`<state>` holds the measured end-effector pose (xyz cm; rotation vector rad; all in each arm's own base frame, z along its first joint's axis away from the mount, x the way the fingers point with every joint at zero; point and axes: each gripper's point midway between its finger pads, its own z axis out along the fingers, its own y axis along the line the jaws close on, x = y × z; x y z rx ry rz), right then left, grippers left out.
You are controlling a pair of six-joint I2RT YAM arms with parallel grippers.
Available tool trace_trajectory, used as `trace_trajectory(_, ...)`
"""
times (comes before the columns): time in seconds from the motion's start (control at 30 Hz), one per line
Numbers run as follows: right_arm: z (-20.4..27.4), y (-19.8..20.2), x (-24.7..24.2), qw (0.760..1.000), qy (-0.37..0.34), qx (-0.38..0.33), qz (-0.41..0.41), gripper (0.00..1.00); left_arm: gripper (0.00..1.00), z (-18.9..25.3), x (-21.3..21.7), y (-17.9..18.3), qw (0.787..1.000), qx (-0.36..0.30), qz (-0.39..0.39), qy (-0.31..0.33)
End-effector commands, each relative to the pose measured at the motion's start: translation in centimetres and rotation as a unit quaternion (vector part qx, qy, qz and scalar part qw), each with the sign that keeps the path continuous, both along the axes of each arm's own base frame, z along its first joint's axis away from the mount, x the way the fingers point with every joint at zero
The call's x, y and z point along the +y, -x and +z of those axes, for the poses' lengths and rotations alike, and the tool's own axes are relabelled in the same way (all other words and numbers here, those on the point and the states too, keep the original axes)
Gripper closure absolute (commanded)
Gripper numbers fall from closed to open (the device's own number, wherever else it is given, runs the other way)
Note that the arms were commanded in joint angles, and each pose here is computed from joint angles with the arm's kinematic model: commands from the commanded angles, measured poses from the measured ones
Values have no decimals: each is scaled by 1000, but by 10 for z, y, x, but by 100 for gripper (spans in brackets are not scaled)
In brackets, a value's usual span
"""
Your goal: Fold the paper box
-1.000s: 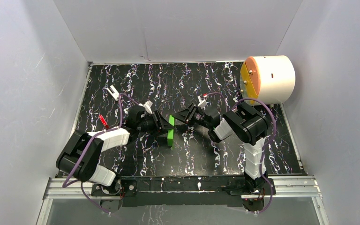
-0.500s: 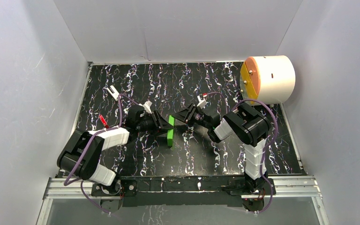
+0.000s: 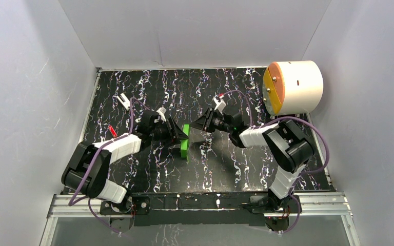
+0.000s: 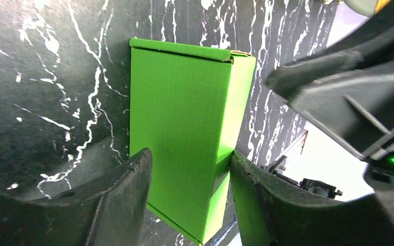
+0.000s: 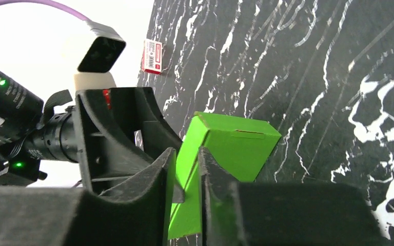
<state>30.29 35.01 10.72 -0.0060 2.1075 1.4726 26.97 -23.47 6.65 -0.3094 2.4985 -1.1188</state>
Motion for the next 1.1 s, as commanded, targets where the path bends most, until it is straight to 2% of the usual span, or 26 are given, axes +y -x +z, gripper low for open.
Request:
trace_trajectory(0.0,51,-9,1,998,-8,-64,20,64,45,-25,34,1,995,18,23,-100)
trace_trajectory(0.13,70,-10,-12,995,3,-95,9,50,39,-6,29,-10,995,-11,8,-98)
trace_trajectory(0.27,75,-11,-35,990,53,-132,-20,30,32,13,30,-16,993,-30,0,-110)
trace_trajectory(0.47,81,-9,-76,974,130,-172,-73,10,29,25,33,-25,990,-43,-5,-132)
trace_trajectory(0.67,79,0,-107,962,168,-183,-113,7,29,27,27,-30,991,-34,-16,-127)
trace_trajectory(0.83,76,7,-116,957,193,-188,-110,7,26,41,20,-37,992,-47,-16,-117)
trace_trajectory(0.97,71,10,-127,952,208,-190,-123,7,27,33,18,-36,989,-45,-22,-142)
trace_trajectory(1.07,72,12,-133,948,216,-193,-131,8,30,25,16,-36,982,-45,-30,-183)
